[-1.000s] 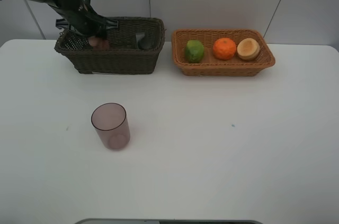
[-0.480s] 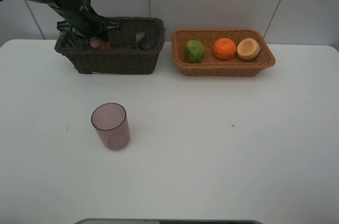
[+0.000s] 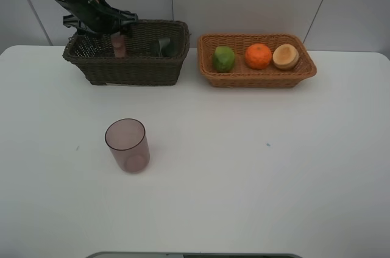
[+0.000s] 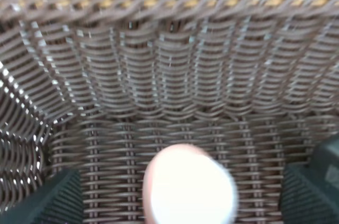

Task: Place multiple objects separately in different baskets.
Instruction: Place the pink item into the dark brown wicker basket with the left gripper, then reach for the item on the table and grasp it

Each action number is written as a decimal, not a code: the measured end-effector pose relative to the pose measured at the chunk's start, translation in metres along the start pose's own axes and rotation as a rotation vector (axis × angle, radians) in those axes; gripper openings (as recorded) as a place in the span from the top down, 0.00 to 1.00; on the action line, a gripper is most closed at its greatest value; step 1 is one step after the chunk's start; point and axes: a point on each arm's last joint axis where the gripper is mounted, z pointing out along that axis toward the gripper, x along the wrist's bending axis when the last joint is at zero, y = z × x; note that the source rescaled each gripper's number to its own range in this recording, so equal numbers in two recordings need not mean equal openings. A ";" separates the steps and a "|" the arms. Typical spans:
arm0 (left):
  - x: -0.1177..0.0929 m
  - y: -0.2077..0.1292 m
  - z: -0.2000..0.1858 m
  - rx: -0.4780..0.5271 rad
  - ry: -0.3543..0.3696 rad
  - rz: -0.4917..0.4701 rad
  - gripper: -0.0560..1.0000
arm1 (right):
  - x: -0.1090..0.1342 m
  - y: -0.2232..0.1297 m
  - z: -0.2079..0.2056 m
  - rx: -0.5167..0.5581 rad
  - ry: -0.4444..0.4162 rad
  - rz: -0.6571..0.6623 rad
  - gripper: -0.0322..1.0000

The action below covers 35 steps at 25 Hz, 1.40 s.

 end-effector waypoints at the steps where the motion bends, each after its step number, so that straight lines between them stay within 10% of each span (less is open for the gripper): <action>1: 0.000 0.002 -0.004 -0.003 0.000 0.000 0.04 | 0.000 0.000 0.000 0.000 0.000 0.000 0.08; 17: -0.009 0.039 -0.122 -0.004 -0.032 0.175 0.03 | 0.000 0.000 0.000 0.000 0.000 0.000 0.08; 35: -0.021 -0.027 -0.158 0.596 -0.254 0.301 0.00 | 0.000 0.000 0.000 0.000 0.000 0.000 0.08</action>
